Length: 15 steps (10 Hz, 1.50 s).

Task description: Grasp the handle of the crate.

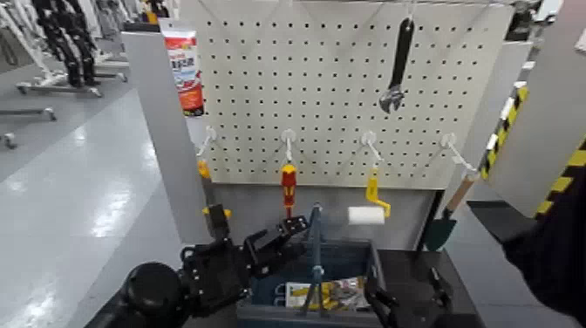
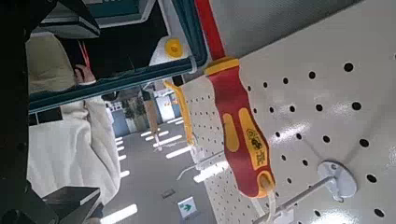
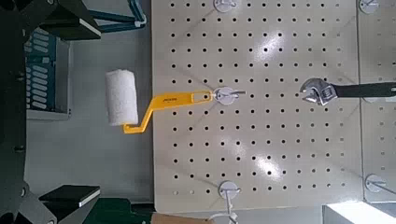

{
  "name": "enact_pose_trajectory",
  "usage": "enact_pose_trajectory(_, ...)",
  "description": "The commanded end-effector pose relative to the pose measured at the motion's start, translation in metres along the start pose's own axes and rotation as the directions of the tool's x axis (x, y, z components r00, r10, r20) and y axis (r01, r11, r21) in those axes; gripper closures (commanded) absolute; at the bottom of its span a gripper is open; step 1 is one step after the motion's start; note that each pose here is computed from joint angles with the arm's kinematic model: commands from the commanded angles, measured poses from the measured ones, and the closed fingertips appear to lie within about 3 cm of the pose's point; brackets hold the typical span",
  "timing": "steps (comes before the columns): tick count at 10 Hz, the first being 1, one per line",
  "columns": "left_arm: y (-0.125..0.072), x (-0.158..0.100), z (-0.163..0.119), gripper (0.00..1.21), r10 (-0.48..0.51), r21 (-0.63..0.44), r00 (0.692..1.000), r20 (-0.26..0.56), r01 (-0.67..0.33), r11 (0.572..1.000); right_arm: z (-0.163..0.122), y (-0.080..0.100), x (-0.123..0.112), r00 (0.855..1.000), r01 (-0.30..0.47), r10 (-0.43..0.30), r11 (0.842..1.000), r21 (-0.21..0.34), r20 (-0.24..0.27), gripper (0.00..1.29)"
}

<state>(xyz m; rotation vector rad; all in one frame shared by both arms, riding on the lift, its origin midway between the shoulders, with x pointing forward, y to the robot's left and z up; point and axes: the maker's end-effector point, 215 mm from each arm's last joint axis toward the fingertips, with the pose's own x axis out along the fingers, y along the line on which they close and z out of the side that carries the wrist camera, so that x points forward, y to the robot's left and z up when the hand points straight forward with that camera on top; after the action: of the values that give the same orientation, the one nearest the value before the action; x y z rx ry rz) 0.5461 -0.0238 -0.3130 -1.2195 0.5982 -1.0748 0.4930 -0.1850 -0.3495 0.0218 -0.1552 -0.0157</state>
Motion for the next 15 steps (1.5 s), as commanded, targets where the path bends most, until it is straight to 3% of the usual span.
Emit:
enact_pose_trajectory(1,0.003,0.007,0.004,0.12,-0.014,-0.034,1.000,0.001,0.014,0.999,0.001,0.003,0.001,1.000,-0.005,0.005,1.000,0.004,0.001,0.13)
enact_pose_trajectory(9,-0.010,0.022,0.001,0.14,-0.093,-0.106,0.996,0.008,0.093,0.990,0.003,0.008,0.004,1.000,-0.017,0.017,1.000,0.011,0.010,0.13)
enact_pose_trajectory(10,-0.010,0.023,0.003,0.24,-0.094,-0.107,0.996,0.008,0.094,0.990,0.003,0.008,0.004,1.000,-0.017,0.017,1.000,0.011,0.010,0.13)
enact_pose_trajectory(12,-0.004,0.020,0.001,0.67,-0.084,-0.120,0.996,0.009,0.084,0.989,0.003,0.008,0.003,1.000,-0.017,0.017,1.000,0.011,0.011,0.13)
enact_pose_trajectory(14,0.000,0.019,-0.003,0.84,-0.081,-0.129,0.997,0.008,0.081,0.988,0.004,0.007,0.003,1.000,-0.016,0.016,1.000,0.013,0.013,0.13)
enact_pose_trajectory(15,0.002,0.018,-0.005,0.86,-0.077,-0.132,0.997,0.007,0.078,0.988,0.004,0.007,0.003,1.000,-0.017,0.017,1.000,0.014,0.014,0.13)
